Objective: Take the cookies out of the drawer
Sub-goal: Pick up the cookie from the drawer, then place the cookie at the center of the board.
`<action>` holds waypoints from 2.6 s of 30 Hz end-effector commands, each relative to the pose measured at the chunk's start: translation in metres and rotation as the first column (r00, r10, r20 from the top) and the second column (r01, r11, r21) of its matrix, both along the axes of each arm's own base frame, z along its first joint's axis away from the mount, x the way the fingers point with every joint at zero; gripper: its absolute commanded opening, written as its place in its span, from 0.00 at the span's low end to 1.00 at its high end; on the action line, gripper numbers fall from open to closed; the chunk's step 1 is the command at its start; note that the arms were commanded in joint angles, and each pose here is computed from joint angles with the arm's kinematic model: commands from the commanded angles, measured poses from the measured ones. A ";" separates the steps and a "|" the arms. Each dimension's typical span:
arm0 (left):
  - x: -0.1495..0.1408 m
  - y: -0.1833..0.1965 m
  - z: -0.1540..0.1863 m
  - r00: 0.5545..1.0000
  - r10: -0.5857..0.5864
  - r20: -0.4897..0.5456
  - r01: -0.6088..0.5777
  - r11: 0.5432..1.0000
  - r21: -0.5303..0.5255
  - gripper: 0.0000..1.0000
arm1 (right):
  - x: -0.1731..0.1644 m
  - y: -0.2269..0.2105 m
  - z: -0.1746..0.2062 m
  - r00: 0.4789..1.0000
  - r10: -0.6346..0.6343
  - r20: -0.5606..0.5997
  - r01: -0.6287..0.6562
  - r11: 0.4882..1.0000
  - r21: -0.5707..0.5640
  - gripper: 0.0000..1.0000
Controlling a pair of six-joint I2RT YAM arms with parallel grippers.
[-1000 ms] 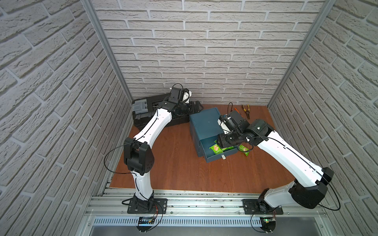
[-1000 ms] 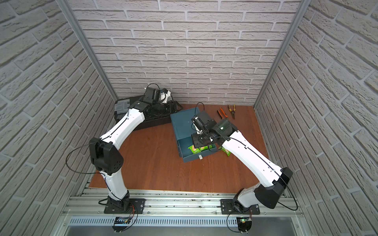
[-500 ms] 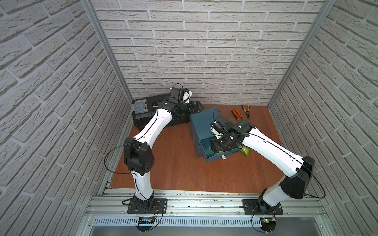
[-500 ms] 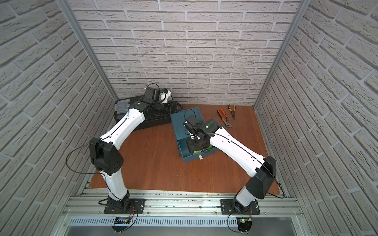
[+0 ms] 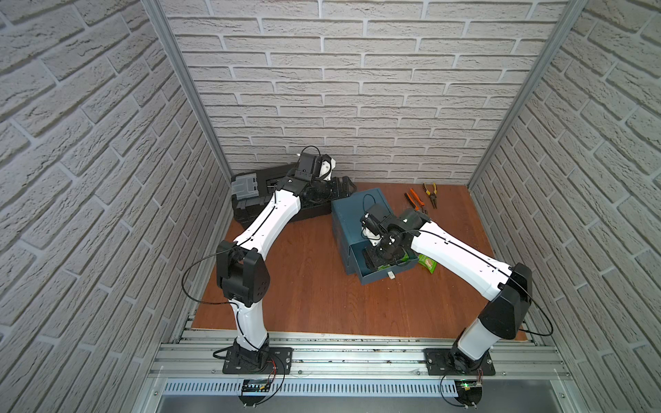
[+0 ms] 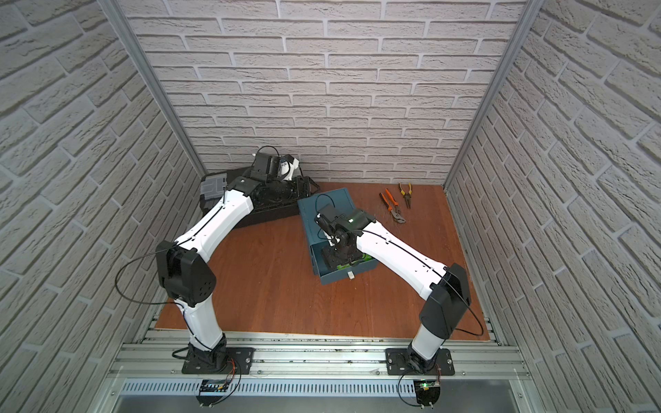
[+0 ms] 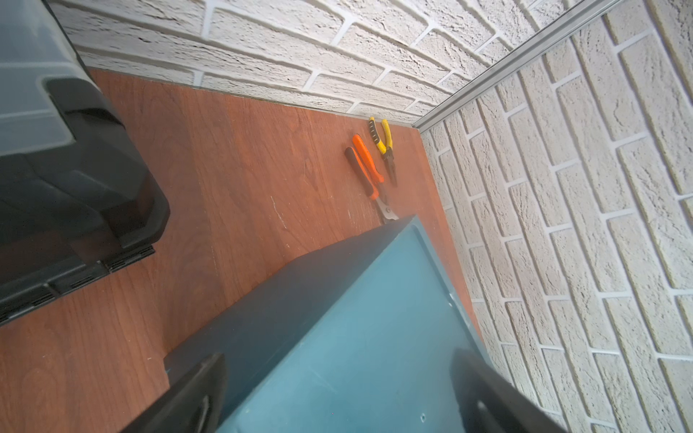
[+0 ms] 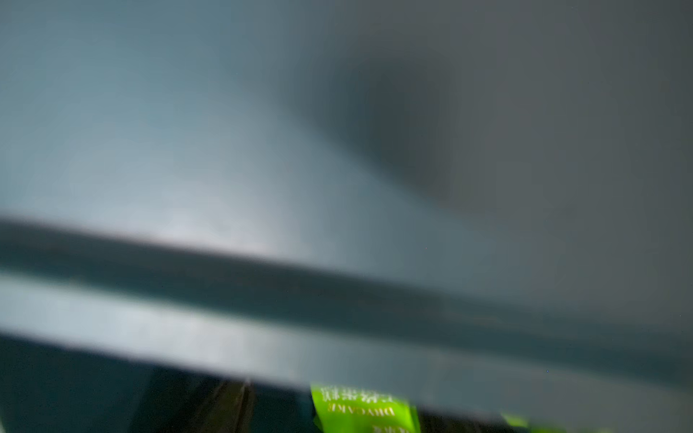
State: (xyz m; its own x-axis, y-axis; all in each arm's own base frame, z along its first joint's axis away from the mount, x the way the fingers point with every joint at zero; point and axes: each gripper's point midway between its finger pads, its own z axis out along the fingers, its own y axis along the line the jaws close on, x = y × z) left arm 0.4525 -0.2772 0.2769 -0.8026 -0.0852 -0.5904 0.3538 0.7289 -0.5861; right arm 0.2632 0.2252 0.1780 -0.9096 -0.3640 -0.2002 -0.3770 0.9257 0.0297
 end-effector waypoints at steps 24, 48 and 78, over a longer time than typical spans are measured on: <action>0.005 -0.011 0.015 0.998 -0.032 0.047 0.033 0.999 -0.031 0.98 | 0.005 -0.002 0.025 0.994 0.019 0.109 -0.020 1.000 0.010 0.40; 0.014 -0.009 0.028 0.997 -0.021 0.070 0.024 0.999 -0.035 0.98 | 0.015 -0.011 0.096 0.949 0.011 0.316 -0.042 0.995 0.089 0.36; -0.082 -0.016 0.022 0.989 -0.148 -0.001 0.146 0.972 0.183 0.98 | 0.094 -0.190 0.002 0.890 -0.391 0.233 0.378 0.920 0.103 0.30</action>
State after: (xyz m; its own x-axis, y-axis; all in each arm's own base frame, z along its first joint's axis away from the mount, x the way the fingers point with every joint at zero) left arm 0.3944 -0.3063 0.2965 -0.8020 0.0828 -0.5916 0.4521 0.7315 -0.5105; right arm 0.3357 0.0316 0.1874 -0.9144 0.0202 -0.4042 0.0184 0.9998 0.0083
